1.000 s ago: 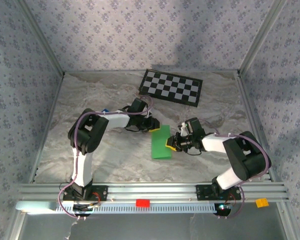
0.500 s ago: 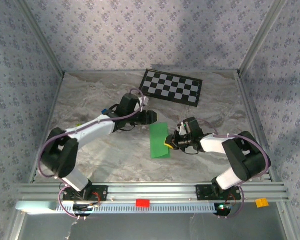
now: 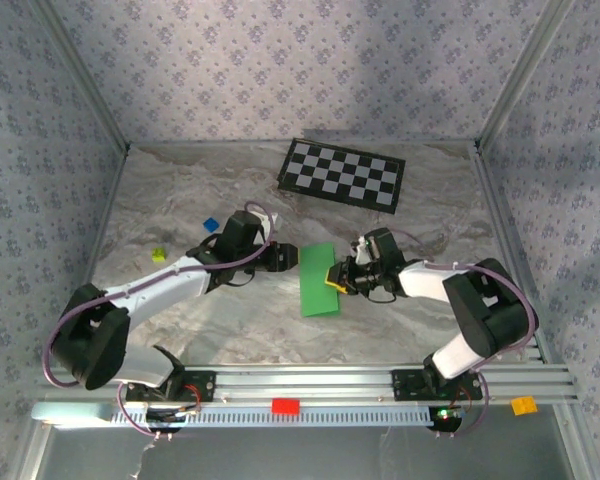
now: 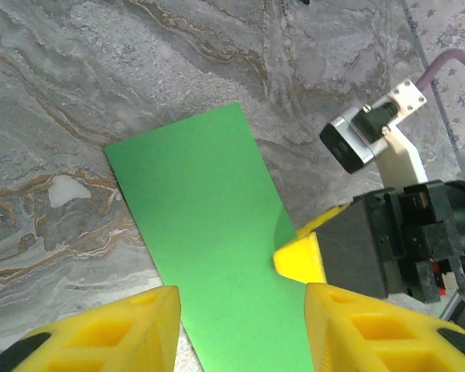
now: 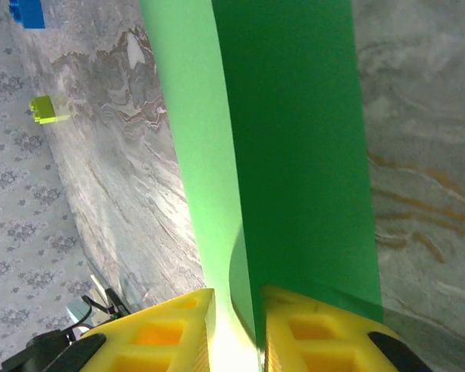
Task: Fold a paper plane with a square sheet of paper (pick it up from the middle)
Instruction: Fold the triangle a second time at the center of the table.
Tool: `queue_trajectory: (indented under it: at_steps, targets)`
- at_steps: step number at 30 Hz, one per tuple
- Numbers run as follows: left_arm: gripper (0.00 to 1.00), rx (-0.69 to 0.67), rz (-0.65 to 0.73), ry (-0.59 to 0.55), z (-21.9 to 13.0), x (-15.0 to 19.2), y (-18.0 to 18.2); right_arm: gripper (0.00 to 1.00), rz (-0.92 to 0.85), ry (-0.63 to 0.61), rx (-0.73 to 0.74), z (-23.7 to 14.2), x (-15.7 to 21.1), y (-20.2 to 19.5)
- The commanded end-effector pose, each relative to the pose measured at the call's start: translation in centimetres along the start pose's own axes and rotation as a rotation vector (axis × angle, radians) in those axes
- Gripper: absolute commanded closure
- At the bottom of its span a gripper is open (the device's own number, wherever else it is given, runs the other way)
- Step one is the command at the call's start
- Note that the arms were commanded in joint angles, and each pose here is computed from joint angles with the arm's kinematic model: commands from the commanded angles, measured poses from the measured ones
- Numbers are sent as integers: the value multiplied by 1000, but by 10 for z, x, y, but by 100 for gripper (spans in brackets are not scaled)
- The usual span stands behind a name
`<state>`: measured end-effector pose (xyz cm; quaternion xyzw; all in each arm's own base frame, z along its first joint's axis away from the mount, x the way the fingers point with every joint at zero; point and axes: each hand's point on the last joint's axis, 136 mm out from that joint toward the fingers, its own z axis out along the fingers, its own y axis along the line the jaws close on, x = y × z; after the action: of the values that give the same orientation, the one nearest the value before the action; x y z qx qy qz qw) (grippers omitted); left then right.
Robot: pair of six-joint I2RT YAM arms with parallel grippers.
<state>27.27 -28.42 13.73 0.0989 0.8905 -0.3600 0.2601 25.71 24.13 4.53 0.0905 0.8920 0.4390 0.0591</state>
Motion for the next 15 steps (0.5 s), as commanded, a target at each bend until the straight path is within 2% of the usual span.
queue_trajectory:
  at_steps: [1, 6, 15]
  targets:
    - [54, 37, 29, -25, -8, -8, -15, 80, -29, 63, 15, 2, 4, -8]
    - [54, 28, 28, -38, -10, -9, -14, 89, -4, 56, 18, 4, 2, -14]
    - [53, 22, 46, -71, -19, -9, -15, 94, 108, -108, 4, -2, -12, -15]
